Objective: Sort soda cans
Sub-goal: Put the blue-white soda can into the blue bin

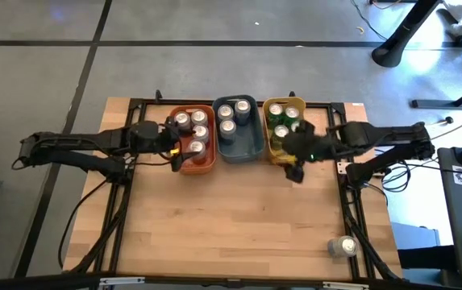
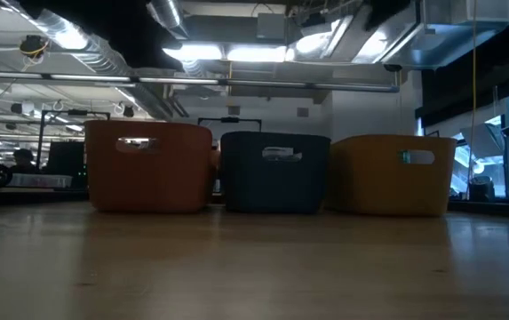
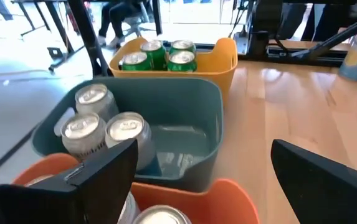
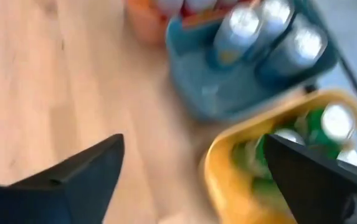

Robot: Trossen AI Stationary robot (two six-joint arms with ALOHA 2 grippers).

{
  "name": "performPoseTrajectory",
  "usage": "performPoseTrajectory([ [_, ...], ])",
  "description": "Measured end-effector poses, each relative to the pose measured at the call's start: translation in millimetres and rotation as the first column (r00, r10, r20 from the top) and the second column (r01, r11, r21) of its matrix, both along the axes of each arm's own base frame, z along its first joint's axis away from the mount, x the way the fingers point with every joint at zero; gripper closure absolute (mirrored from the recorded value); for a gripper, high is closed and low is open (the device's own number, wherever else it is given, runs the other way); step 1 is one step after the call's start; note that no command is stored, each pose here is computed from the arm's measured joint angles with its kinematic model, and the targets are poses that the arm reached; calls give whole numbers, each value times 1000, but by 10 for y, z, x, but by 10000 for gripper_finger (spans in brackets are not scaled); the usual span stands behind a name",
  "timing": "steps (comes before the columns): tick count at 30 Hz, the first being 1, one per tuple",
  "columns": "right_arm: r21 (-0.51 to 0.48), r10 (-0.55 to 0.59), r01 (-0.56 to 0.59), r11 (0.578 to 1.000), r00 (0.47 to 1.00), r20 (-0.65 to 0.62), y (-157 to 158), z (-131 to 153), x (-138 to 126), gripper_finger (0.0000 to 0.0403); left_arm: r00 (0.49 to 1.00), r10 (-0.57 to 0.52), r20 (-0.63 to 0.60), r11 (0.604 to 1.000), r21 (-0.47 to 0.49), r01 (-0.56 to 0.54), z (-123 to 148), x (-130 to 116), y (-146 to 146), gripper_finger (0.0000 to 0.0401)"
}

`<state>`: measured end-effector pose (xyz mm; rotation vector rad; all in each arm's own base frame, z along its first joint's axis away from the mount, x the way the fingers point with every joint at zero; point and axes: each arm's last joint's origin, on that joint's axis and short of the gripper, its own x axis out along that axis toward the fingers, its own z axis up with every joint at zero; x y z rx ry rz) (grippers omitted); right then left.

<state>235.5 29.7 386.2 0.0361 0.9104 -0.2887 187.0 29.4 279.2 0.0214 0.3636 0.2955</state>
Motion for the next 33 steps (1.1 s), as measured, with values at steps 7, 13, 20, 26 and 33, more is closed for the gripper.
performPoseTrajectory([
  [7, 128, -60, 79, 989, 987, -146, 280, -98, -199, 33, 999, -7, 42, 1000, 26, 6, 44, 15, 3, 47],
  [13, 189, -7, 34, 981, 990, -143, 372, -100, -192, 49, 999, -7, 45, 1000, 28, 6, 48, 16, 5, 47],
  [20, 142, -27, 59, 988, 975, -221, 411, -243, -57, 19, 999, 5, 47, 1000, -7, -5, 39, 14, 3, 47],
  [26, 170, -42, 150, 974, 856, -516, 487, -468, -84, 25, 999, 4, 43, 1000, -4, -4, 36, 13, 3, 47],
  [33, 399, 66, 169, 901, 857, -512, 621, -532, 66, 42, 999, 4, 43, 1000, -5, -4, 36, 13, 3, 47],
])
